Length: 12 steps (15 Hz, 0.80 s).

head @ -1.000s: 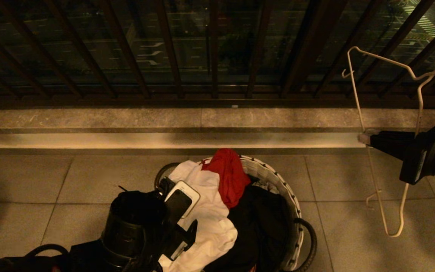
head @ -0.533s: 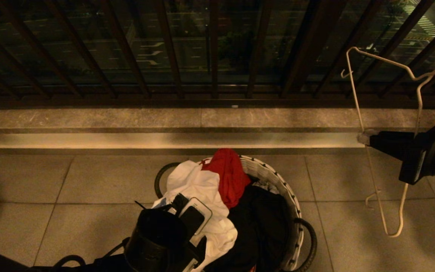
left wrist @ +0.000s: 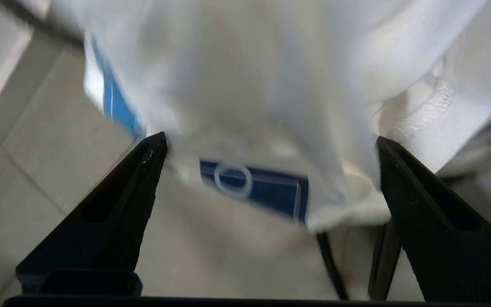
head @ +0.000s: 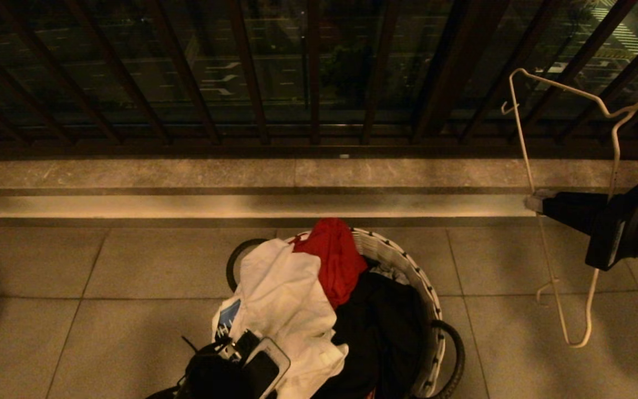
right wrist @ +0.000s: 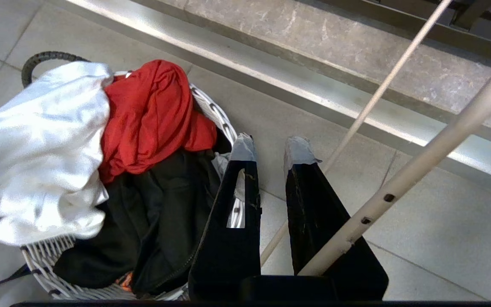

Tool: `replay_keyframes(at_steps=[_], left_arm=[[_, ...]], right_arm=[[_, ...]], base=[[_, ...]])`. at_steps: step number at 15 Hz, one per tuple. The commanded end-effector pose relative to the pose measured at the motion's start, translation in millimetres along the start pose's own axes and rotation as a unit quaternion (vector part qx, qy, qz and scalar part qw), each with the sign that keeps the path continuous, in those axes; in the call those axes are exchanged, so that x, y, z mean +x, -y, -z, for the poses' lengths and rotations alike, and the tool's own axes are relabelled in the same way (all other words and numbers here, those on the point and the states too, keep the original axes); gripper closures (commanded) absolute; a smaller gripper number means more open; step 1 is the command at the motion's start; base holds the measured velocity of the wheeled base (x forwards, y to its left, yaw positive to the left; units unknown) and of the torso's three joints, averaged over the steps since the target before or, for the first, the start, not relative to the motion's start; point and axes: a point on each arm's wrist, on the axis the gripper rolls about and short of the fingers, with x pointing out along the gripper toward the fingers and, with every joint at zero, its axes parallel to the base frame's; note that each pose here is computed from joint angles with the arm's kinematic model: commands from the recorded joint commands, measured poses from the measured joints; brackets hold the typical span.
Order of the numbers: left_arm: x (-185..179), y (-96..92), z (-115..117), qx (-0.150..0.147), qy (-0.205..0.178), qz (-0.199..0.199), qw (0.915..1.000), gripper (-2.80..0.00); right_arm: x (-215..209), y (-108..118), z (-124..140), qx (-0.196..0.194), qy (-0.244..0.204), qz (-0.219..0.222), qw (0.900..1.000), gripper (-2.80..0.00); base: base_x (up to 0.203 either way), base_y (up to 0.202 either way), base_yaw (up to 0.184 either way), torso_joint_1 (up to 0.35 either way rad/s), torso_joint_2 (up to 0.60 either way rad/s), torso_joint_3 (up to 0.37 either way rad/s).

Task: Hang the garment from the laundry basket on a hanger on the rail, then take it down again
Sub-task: Pick up clothes from the basket

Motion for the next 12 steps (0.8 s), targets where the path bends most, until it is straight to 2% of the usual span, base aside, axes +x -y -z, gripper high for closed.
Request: replay_keyframes(at_steps=[1, 5, 7, 10, 12], left_arm=[[-11.0, -4.6, 12.5, 0.003, -0.006, 0.000, 1.0000, -2.80], [-10.0, -9.8, 29.0, -0.012, -0.038, -0.010, 0.9991, -2.80], [-10.5, -13.2, 24.4, -0.028, -0.028, -0.015, 0.9991, -2.80], [-14.6, -20.9, 3.9, -0.058, 0.017, -0.021, 0.9979, -2.80], [-11.0, -18.4, 1.7, -0.054, 0.014, -0.018, 0.9983, -2.80]], right_arm=[[0.5, 0.0, 0.2, -0.001, 0.000, -0.001, 1.000, 0.00], [0.4, 0.0, -0.3, -0.001, 0.001, -0.001, 1.000, 0.00], [0.5, 0.0, 0.2, -0.001, 0.000, -0.001, 1.000, 0.00], [0.6, 0.0, 0.3, 0.000, 0.000, -0.001, 1.000, 0.00], [0.6, 0.0, -0.1, -0.001, 0.000, -0.001, 1.000, 0.00]], base=[[0.000, 0.000, 0.000, 0.000, 0.00, 0.000], [0.000, 0.000, 0.000, 0.000, 0.00, 0.000], [0.000, 0.000, 0.000, 0.000, 0.00, 0.000], [0.000, 0.000, 0.000, 0.000, 0.00, 0.000], [0.000, 0.000, 0.000, 0.000, 0.00, 0.000]])
